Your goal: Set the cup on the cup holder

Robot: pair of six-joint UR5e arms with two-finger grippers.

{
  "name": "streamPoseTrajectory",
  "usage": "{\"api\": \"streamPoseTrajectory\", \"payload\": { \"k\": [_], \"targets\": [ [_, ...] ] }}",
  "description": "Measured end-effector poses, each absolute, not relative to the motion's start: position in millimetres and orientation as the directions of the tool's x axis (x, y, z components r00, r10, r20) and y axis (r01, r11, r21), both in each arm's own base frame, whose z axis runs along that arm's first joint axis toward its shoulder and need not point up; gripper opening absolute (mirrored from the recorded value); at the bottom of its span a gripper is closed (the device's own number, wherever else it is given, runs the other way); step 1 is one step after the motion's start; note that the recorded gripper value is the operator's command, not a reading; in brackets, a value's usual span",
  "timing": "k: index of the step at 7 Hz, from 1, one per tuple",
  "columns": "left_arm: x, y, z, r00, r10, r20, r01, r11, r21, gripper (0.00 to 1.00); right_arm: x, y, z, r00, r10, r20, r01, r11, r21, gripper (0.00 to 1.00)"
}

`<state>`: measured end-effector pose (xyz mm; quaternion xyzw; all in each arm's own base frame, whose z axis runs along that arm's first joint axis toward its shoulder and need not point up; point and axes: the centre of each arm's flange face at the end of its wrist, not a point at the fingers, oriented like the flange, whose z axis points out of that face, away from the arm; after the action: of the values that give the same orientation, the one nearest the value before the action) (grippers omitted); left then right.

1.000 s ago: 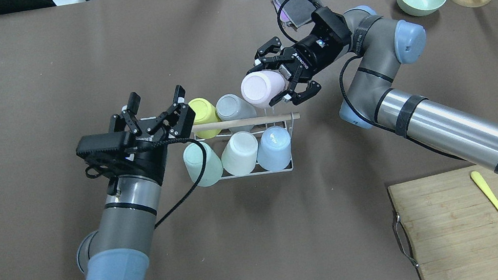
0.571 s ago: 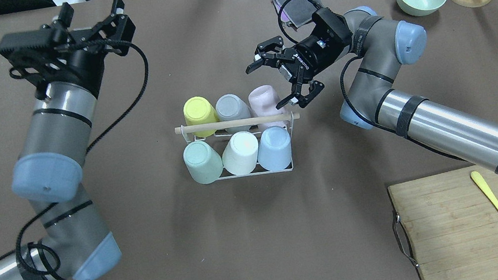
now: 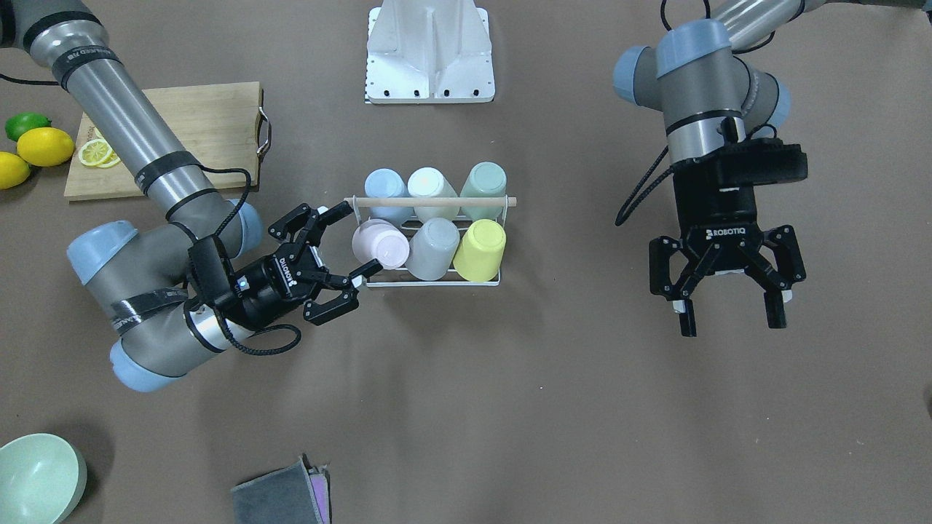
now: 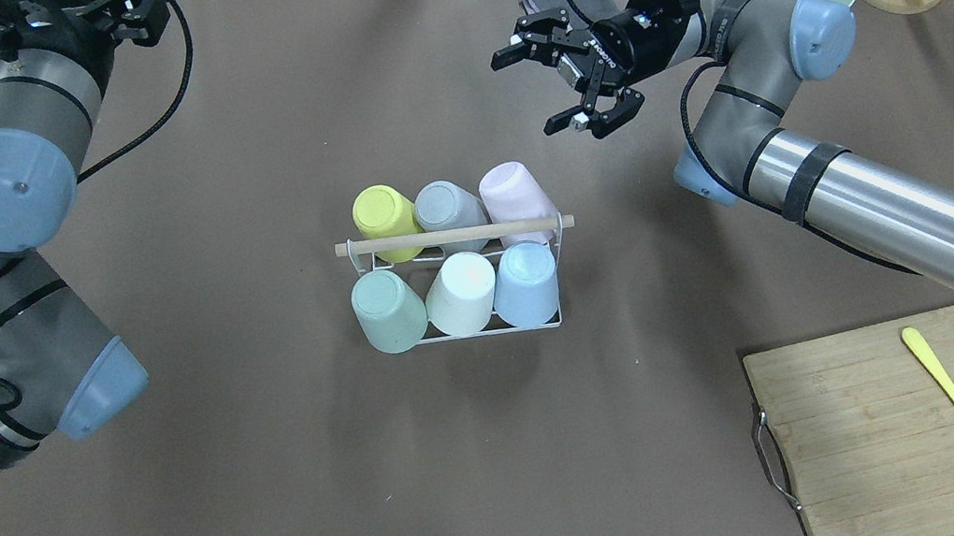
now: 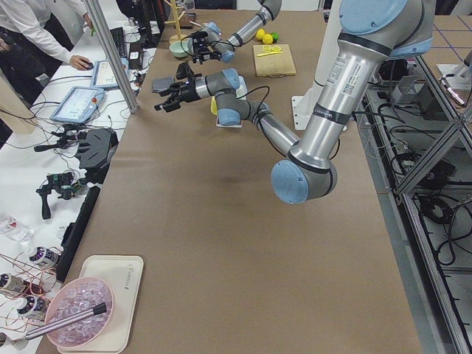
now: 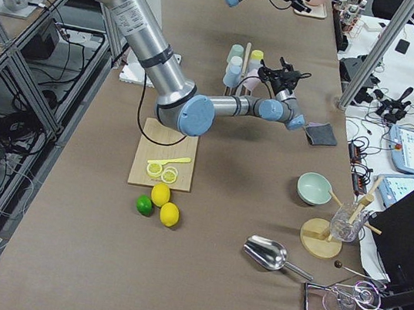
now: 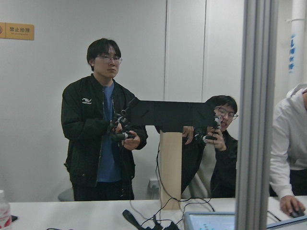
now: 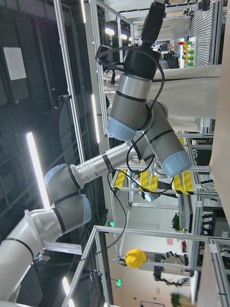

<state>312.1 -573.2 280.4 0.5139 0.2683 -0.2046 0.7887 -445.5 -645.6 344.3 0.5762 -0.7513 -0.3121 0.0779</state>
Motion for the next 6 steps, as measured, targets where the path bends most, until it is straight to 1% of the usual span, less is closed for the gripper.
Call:
{"api": "streamPoseTrajectory", "payload": {
  "k": [1,2,3,4,5,6],
  "targets": [
    [305,-581,300,0.785,-0.05,-0.618,0.555,0.499,0.665,0.98,-428,-657,352,-0.458,-0.884,-0.094,-0.743,0.322,0.587,0.99],
    [292,-590,317,0.788,-0.053,-0.613,0.512,0.608,0.606,0.98,-409,-662,368,-0.609,-0.788,0.091,-0.609,0.538,0.583,0.99],
    [276,-597,334,0.783,-0.06,-0.619,0.46,0.725,0.512,0.98,-387,-661,385,-0.735,-0.617,0.28,-0.424,0.741,0.521,0.99],
    [260,-600,351,0.784,-0.062,-0.618,0.393,0.82,0.417,0.97,-359,-656,400,-0.796,-0.424,0.432,-0.243,0.877,0.414,0.99],
    [241,-600,373,0.79,-0.047,-0.612,0.312,0.889,0.334,0.97,-324,-646,417,-0.808,-0.221,0.547,-0.076,0.958,0.275,0.99],
    [216,-598,395,0.783,-0.02,-0.622,0.236,0.934,0.267,0.97,-296,-631,433,-0.785,-0.032,0.618,0.073,0.987,0.143,0.99]
  ]
}}
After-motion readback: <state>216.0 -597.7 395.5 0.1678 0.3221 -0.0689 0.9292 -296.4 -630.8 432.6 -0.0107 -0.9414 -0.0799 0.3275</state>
